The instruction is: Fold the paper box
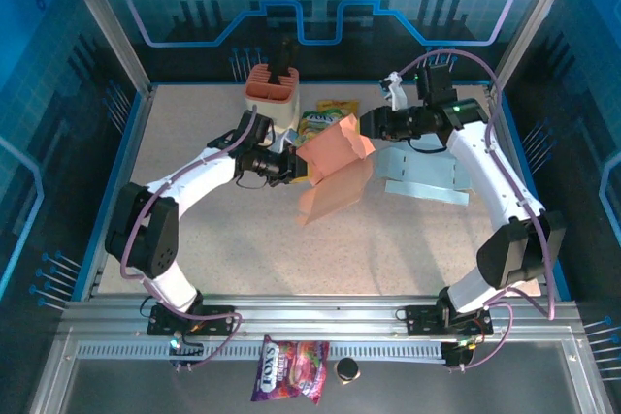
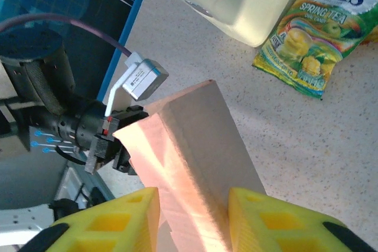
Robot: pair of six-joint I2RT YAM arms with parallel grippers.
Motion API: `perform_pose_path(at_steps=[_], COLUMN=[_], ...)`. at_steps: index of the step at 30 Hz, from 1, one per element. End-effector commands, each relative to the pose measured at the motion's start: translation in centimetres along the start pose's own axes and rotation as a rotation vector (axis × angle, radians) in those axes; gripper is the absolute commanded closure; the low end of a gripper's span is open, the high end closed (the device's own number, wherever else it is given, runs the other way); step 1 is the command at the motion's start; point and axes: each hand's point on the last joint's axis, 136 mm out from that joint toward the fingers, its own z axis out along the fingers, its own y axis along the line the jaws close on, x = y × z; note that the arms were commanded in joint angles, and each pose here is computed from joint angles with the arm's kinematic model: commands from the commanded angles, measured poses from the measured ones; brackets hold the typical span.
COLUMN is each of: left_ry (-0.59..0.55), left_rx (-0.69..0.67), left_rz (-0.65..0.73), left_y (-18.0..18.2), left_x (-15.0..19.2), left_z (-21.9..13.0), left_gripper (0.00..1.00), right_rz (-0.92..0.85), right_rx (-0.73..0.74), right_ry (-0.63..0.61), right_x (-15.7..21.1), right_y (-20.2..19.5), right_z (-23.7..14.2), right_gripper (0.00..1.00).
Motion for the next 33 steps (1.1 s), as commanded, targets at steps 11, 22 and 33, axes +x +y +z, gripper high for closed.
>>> perform_pose_path(at_steps=[11, 22, 33], left_ry=[0.030, 0.037, 0.031], left_rx=[0.014, 0.002, -0.020], left_rz=[0.025, 0.035, 0.031], left_y=[-0.7, -0.8, -0.8], left_x=[-0.3, -0.1, 0.0], left_z=[-0.4, -0.6, -0.7], left_gripper=[1.00, 1.00, 1.00], right_rz=[-0.224, -0.423, -0.566], right_rx=[0.249, 0.643, 1.002], right_ry=[0.143, 0.209, 0.201], right_x=[1.6, 1.3, 0.3], right_y=[-0.4, -2.2, -2.6], right_z=[2.6, 4.3, 4.1], right_gripper=[0.67, 0.81, 1.00])
